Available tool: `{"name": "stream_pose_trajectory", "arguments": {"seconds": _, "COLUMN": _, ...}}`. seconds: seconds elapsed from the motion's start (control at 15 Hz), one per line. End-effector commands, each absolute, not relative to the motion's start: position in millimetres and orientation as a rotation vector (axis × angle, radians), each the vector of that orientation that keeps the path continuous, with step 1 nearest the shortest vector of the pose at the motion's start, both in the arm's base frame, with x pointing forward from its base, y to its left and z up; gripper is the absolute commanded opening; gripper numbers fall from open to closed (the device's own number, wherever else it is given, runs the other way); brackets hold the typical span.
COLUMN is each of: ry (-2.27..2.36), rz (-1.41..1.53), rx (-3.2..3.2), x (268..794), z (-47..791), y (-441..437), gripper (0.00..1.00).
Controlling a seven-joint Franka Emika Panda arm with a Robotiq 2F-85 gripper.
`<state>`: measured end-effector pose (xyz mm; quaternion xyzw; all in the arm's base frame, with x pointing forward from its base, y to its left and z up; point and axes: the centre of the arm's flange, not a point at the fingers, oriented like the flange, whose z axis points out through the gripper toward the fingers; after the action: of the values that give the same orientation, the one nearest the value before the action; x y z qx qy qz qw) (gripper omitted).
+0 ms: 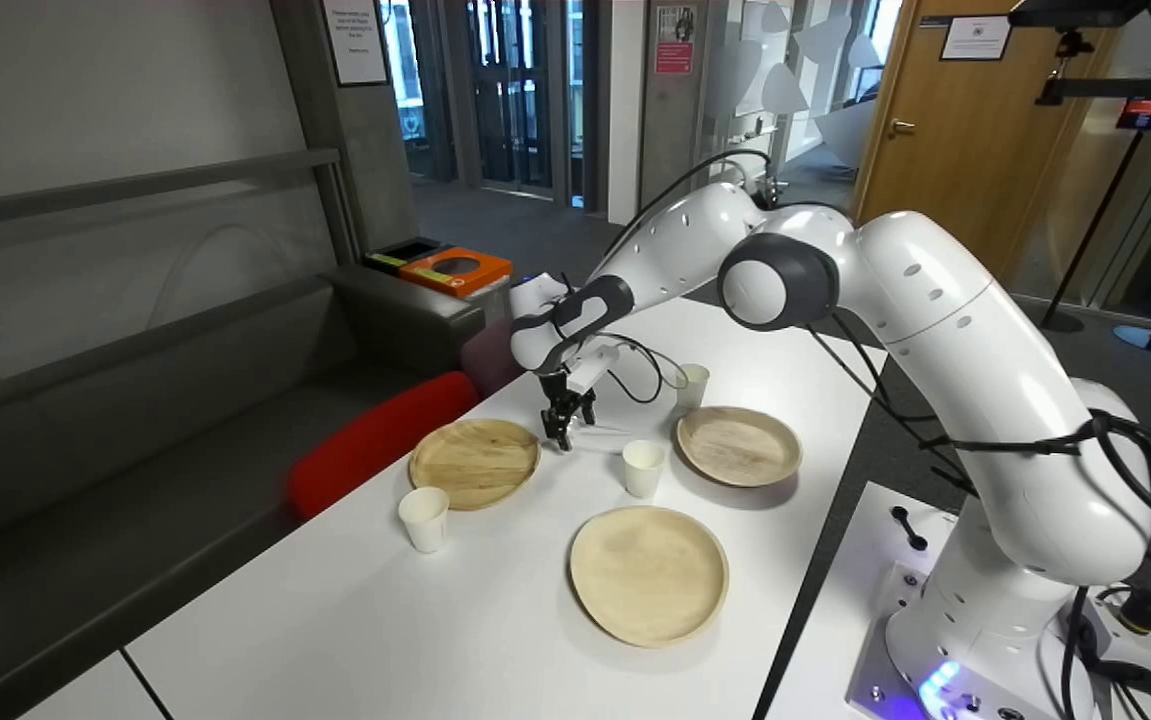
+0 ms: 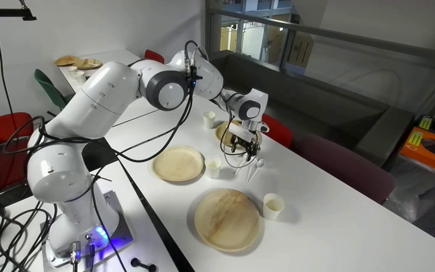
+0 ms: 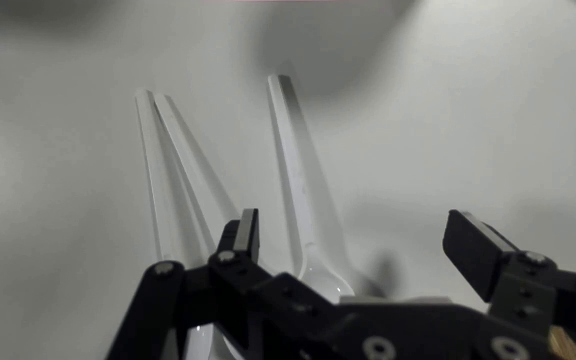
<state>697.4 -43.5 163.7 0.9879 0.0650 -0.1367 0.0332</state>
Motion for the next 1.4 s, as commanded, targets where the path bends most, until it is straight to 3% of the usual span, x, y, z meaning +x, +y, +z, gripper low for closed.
{"name": "stream_pose_trajectory", "arguments": {"seconds": 0.0, "ry": 0.275, "rz": -0.459, "rx": 3.038, "x": 705, "z": 169, "y": -59, "gripper": 1.00}}
{"name": "stream_pose_trajectory", "arguments": {"seconds": 1.33, "ry": 0.387, "rz": -0.520, "rx": 3.053, "x": 704, "z": 162, "y": -68, "gripper": 1.00}}
